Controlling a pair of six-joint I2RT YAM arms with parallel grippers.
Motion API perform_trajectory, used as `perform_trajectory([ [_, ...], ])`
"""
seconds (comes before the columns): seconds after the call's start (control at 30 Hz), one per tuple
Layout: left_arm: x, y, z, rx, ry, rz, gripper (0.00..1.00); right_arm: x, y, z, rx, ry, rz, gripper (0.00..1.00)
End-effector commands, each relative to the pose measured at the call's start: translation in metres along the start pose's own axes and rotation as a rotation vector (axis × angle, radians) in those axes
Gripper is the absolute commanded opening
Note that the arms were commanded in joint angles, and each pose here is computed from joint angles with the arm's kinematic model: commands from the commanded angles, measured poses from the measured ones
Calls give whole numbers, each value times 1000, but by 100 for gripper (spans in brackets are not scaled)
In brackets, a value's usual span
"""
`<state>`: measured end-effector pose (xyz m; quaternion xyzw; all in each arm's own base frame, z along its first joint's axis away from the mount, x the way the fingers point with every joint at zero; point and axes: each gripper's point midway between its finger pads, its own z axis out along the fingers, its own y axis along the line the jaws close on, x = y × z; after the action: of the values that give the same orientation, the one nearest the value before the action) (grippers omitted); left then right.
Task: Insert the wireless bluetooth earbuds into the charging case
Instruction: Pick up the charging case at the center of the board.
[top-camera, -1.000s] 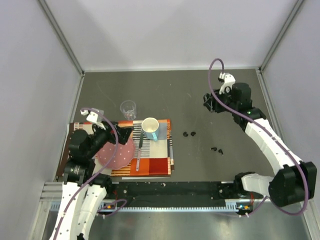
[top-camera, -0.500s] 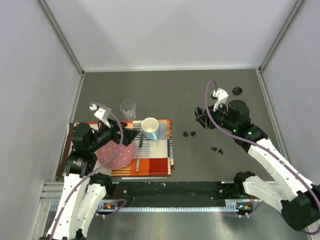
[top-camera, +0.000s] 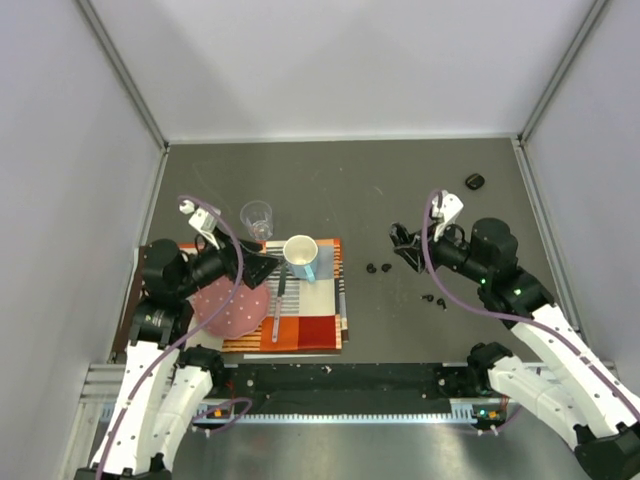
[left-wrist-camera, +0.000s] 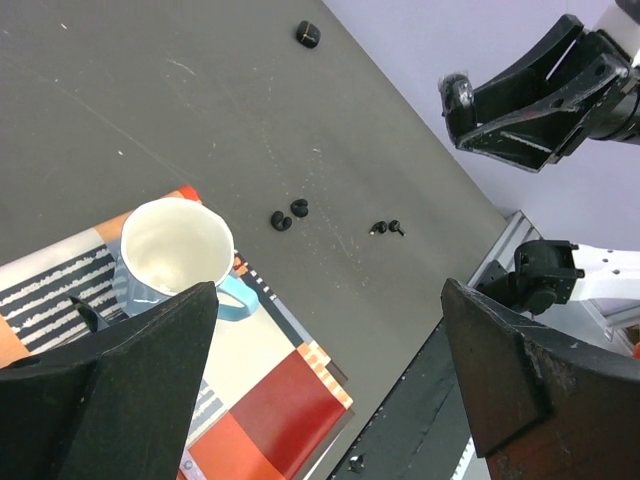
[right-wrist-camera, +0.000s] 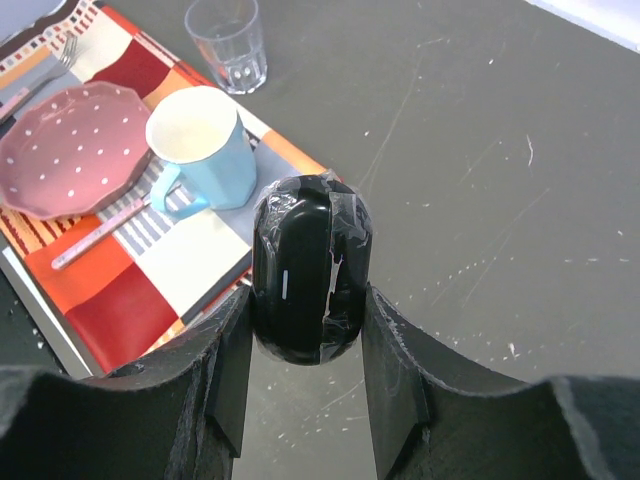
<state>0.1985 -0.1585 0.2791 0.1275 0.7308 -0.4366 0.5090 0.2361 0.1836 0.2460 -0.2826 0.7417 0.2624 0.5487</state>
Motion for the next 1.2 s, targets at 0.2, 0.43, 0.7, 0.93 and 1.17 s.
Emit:
perform_trajectory([
  [0.2, -15, -17, 16, 21, -24, 20, 98, 2, 25, -3, -106, -35, -107, 0],
  [0.43, 3, -33, 44, 59, 38, 4, 98, 8, 47, 0, -201, -16, -158, 0],
  [0.7, 0, -63, 65, 190, 22, -25, 97, 13, 70, 5, -287, 17, -197, 0],
  [0.93, 9, -83, 88, 248, 48, -58, 95, 13, 87, 13, -325, 42, -231, 0],
  [1.17, 31, -89, 105, 256, 110, -101, 90, 8, 92, 20, -317, 43, -259, 0],
])
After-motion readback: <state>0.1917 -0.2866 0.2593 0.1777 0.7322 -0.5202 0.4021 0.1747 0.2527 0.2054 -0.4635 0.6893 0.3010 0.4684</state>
